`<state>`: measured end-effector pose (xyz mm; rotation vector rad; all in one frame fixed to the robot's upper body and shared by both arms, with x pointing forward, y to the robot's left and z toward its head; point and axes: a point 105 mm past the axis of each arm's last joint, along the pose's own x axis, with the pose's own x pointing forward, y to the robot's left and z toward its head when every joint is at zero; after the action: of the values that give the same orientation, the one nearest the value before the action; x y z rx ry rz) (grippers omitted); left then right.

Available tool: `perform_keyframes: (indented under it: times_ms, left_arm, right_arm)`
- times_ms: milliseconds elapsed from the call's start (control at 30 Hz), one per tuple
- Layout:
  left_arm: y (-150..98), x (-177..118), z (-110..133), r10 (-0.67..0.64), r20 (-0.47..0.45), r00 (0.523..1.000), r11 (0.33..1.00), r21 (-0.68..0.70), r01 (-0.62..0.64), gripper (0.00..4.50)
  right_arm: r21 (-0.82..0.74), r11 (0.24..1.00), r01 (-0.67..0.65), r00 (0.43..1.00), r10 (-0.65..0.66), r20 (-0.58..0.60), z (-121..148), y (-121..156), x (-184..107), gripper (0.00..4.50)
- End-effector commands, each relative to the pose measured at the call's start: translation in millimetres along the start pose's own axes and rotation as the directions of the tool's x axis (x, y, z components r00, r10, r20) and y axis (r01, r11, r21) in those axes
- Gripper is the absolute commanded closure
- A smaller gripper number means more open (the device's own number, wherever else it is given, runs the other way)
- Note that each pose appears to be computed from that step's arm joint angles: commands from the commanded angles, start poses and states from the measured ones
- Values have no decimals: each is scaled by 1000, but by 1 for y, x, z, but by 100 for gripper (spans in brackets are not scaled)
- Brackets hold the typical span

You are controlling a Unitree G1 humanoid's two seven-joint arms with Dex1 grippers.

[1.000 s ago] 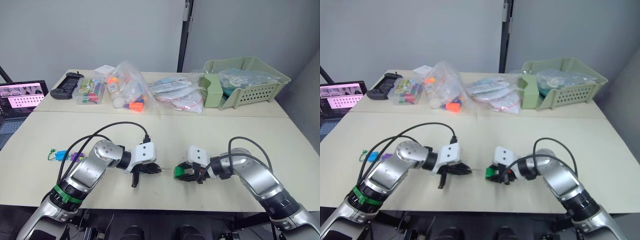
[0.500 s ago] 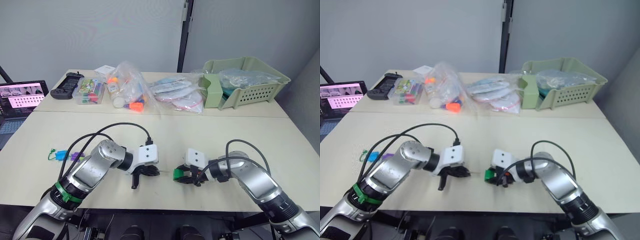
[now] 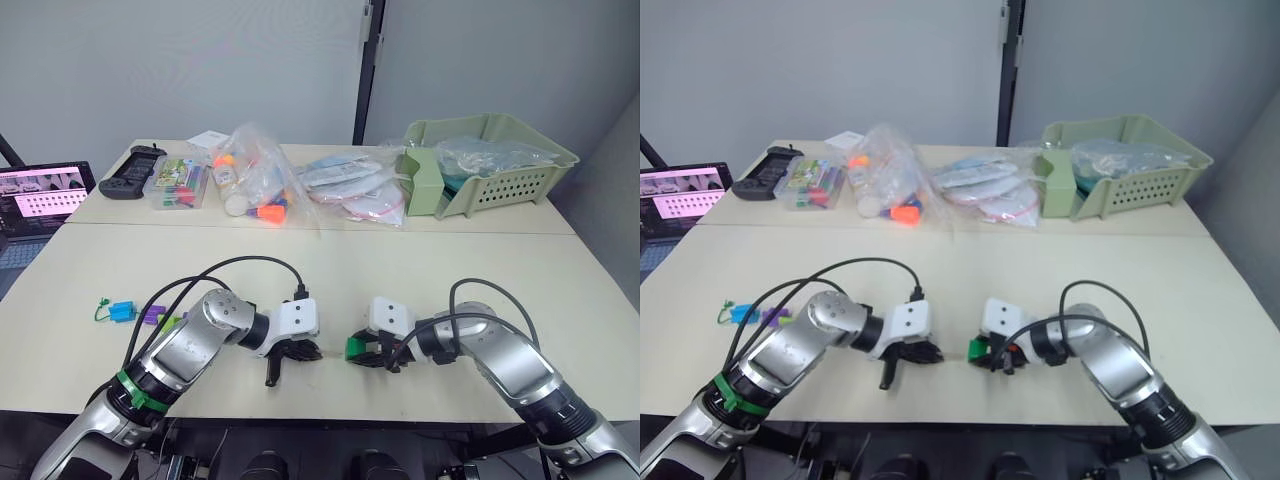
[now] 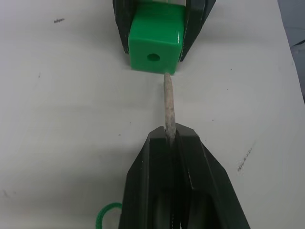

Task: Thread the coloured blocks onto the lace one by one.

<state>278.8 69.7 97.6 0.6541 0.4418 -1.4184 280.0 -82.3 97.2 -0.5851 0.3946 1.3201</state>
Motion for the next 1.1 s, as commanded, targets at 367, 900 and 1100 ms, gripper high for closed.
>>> perform_keyframes:
  times_ms: [367, 900, 1100]
  left_arm:
    - [1, -3, 3, 10, 3, 1000, 999, 42, -10, 450]
    - [5, -6, 12, 37, 23, 999, 998, 51, -38, 450]
    - [5, -2, 16, 32, 33, 999, 998, 56, -33, 450]
  right_arm:
    - [-17, 1000, -4, 1000, 3, -22, -1, 3, -1, 332]
    - [-17, 1000, -21, 999, 20, -32, -2, 6, 0, 332]
    - [-14, 1000, -25, 999, 25, -34, -2, 7, 0, 332]
